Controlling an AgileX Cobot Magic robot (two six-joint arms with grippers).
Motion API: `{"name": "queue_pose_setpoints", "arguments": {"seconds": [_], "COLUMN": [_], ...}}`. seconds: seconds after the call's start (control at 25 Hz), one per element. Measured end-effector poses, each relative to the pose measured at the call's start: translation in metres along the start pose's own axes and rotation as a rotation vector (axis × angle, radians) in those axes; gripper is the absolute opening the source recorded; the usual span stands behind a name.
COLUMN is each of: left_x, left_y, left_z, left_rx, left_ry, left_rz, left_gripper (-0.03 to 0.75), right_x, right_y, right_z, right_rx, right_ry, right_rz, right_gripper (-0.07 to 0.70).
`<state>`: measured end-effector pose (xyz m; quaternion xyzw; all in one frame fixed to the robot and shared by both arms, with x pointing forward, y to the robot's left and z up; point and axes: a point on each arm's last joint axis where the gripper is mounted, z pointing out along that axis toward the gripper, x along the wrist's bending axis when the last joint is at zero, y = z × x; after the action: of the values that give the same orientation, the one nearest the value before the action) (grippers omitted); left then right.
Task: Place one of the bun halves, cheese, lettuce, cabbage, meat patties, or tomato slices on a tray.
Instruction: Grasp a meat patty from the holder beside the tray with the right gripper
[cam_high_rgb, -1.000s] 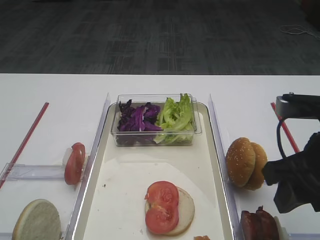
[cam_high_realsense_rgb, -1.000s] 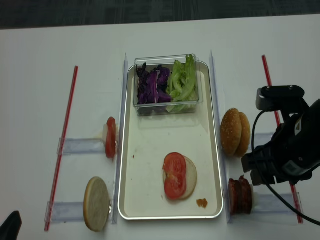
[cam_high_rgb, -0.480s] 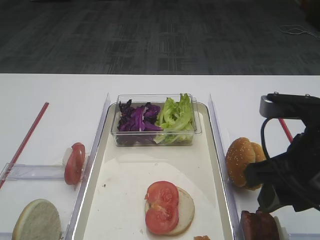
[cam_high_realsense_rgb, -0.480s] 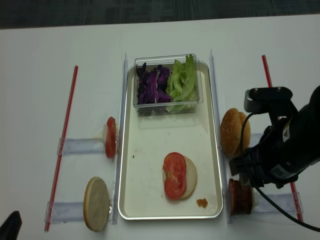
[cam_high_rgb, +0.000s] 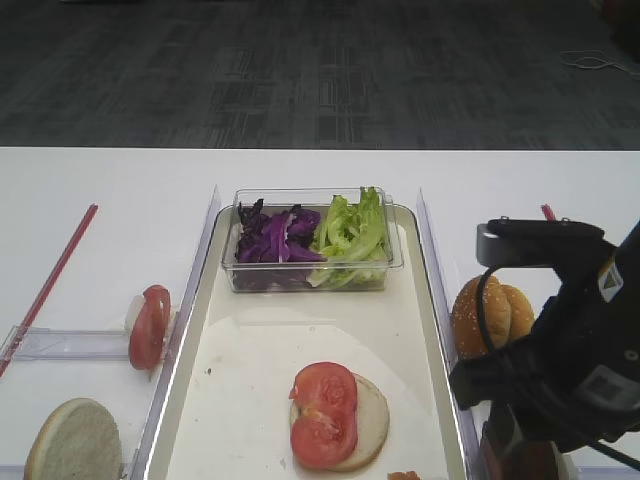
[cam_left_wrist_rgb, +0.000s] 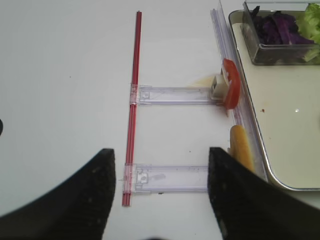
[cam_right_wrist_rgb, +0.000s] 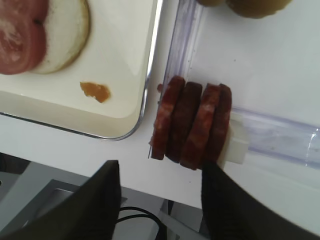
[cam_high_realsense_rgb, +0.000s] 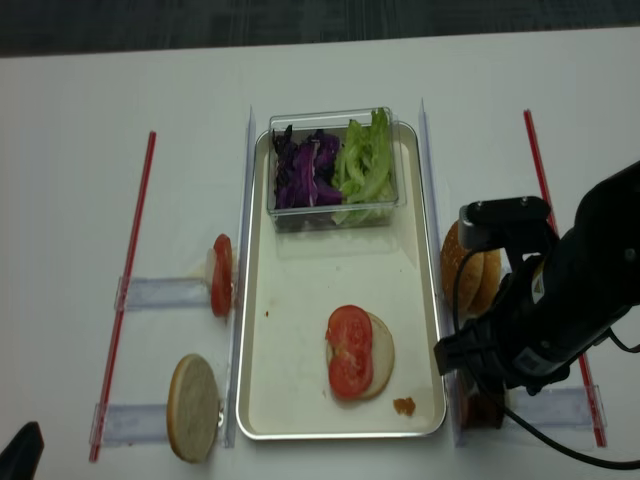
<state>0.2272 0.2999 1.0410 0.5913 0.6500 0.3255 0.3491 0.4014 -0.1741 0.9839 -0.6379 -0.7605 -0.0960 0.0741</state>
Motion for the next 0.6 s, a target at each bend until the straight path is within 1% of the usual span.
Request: {"name": "queue_pose_setpoints", "arguments": {"seconds": [0.24, 0.48, 0.6], "left_x": [0.0, 0.0, 0.0], "left_y": [0.0, 0.0, 0.0], "left_z": [0.0, 0.0, 0.0], "left_rx": [0.0, 0.0, 0.0], "left_ry": [0.0, 0.0, 0.0], "left_rz": [0.0, 0.0, 0.0], "left_gripper": [0.42, 0.42, 0.42], "right_x": [0.008, 0.018, 0.02], "right_y": [0.003, 0.014, 0.018], "right_z": [0.014, 0.016, 0.017], "right_rx": [0.04, 0.023, 0.021], "right_ry": [-0.014, -0.008, -0.011], "right_rz": [0.0, -0.016, -0.017], "right_gripper": [0.378, 0.307, 0.296]}}
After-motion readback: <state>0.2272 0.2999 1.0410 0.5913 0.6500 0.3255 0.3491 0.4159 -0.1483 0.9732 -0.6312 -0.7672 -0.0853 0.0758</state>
